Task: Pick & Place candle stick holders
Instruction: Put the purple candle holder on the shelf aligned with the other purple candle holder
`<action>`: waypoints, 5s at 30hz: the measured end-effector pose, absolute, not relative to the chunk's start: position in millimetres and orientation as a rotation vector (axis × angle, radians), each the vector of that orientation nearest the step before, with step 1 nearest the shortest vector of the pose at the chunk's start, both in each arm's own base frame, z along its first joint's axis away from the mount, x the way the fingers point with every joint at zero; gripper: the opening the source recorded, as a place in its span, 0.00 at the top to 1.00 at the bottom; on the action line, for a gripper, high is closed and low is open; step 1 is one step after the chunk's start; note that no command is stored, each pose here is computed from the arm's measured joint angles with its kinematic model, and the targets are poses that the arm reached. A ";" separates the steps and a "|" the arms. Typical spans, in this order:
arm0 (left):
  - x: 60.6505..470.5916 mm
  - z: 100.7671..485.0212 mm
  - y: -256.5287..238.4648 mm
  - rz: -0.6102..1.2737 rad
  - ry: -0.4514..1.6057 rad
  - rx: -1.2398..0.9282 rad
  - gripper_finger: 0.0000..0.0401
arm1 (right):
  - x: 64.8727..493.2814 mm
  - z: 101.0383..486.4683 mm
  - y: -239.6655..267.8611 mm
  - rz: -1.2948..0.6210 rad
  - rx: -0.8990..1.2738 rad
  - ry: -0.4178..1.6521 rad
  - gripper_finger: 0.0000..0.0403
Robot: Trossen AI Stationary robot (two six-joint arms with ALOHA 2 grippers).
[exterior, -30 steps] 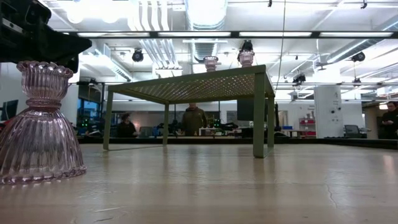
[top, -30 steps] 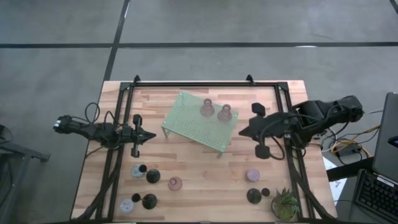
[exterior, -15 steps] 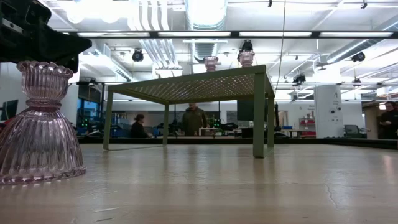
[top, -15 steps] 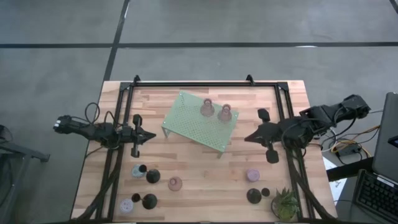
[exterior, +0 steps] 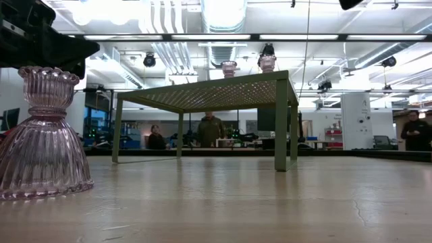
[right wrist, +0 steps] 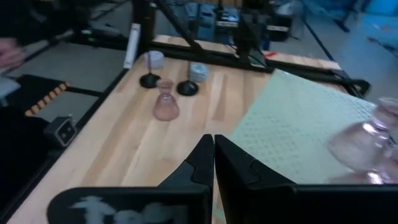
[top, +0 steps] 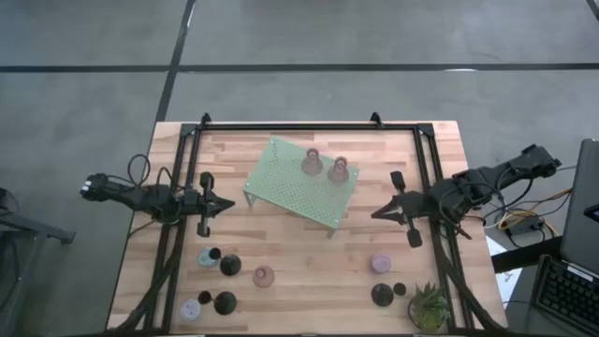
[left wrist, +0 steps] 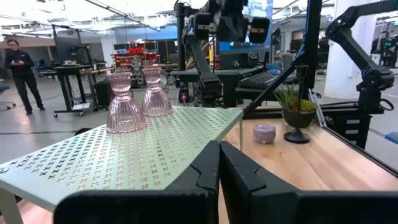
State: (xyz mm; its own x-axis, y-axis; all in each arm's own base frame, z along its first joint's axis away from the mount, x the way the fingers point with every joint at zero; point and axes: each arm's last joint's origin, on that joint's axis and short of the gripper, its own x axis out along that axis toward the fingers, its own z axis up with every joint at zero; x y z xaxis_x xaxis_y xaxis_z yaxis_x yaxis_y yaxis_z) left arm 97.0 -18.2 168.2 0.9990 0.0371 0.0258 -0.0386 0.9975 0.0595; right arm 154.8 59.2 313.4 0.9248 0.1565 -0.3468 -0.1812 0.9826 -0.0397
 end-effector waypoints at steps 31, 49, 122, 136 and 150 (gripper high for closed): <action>92.3 196.3 -16.8 0.028 -0.301 -0.153 0.97 | 89.7 221.6 29.3 0.162 0.006 0.065 0.98; 98.2 234.1 -17.9 0.012 -0.342 -0.362 0.87 | 78.5 209.2 19.7 0.090 0.022 0.006 0.98; 275.7 234.3 -147.8 -0.147 1.208 -0.191 0.45 | 83.2 192.8 21.7 0.113 0.026 0.058 0.98; 280.6 214.4 -150.3 -0.127 1.267 -0.149 0.52 | 83.2 191.3 21.8 0.114 0.017 0.072 0.98; 281.2 215.3 -148.7 -0.136 1.262 -0.143 0.87 | 83.2 189.0 21.7 0.118 -0.099 0.086 0.98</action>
State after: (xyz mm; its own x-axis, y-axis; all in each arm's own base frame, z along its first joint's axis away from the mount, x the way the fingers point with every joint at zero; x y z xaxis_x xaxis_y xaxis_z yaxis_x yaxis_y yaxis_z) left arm 281.2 -148.7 215.3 0.2984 -0.1803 -0.9373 0.0236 0.9831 -0.1816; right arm 83.2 21.7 189.0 0.9894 0.1130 -0.0916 -0.1215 0.9882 -0.0933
